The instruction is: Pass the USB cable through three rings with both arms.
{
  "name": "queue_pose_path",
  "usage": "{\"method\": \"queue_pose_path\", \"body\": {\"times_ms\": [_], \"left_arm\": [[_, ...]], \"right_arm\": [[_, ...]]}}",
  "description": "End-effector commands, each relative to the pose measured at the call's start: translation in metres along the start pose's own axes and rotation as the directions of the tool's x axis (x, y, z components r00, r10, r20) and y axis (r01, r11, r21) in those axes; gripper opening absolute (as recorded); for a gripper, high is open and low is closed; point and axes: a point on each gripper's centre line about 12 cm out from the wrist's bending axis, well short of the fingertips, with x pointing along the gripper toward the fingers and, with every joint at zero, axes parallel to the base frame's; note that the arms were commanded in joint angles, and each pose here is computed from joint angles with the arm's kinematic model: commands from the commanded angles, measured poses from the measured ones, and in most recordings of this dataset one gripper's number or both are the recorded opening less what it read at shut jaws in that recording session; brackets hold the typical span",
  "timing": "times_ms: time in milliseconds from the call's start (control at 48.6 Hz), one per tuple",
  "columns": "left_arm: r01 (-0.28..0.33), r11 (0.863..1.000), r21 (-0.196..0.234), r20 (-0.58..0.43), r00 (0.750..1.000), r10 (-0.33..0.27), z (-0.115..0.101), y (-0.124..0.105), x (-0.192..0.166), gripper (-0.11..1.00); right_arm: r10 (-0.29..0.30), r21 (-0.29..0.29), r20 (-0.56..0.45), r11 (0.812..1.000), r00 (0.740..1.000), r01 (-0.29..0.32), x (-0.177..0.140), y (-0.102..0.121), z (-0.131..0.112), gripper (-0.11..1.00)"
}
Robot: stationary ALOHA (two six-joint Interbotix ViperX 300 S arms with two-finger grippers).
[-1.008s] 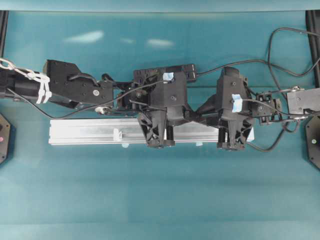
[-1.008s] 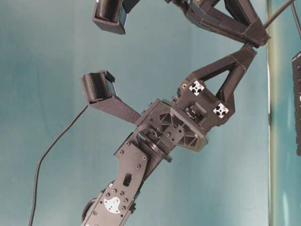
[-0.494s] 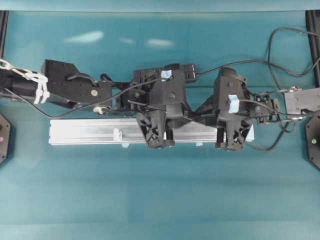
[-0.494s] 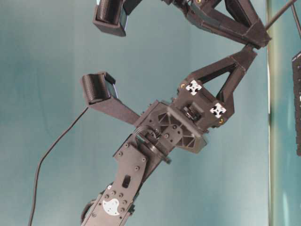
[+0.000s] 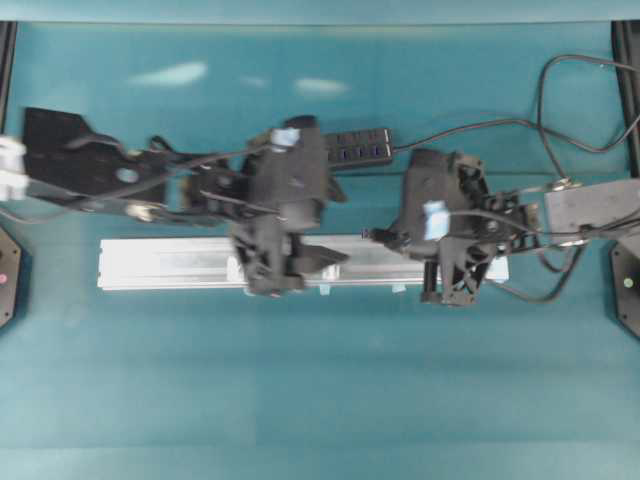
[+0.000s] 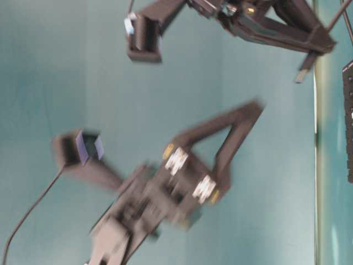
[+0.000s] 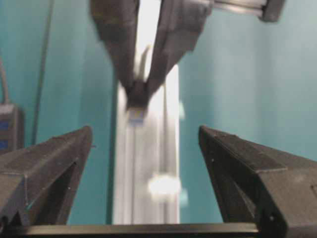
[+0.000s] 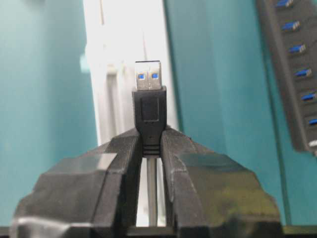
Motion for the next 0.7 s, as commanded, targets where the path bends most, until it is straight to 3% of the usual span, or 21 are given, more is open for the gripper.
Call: {"method": "queue_pose_path", "body": {"times_ms": [0,268,679], "left_arm": [[-0.001,1.0,-0.001,0.038,0.999,0.001,0.007,0.0,-0.023,0.94],[-0.004,0.995,-0.1,0.069,0.998,0.01,-0.002,0.003,-0.058,0.94],[-0.001,0.994,-0.107,0.104,0.995,0.012,-0.011,0.002,-0.086,0.94]], "right_arm": [[-0.005,-0.048,-0.03,0.999,1.0,0.003,0.002,0.008,0.012,-0.06],[-0.021,-0.108,-0.148,0.994,0.989,0.005,0.026,0.02,0.018,-0.06],[-0.023,-0.126,-0.195,0.992,0.98,-0.002,0.047,0.021,0.013,-0.06]]}}
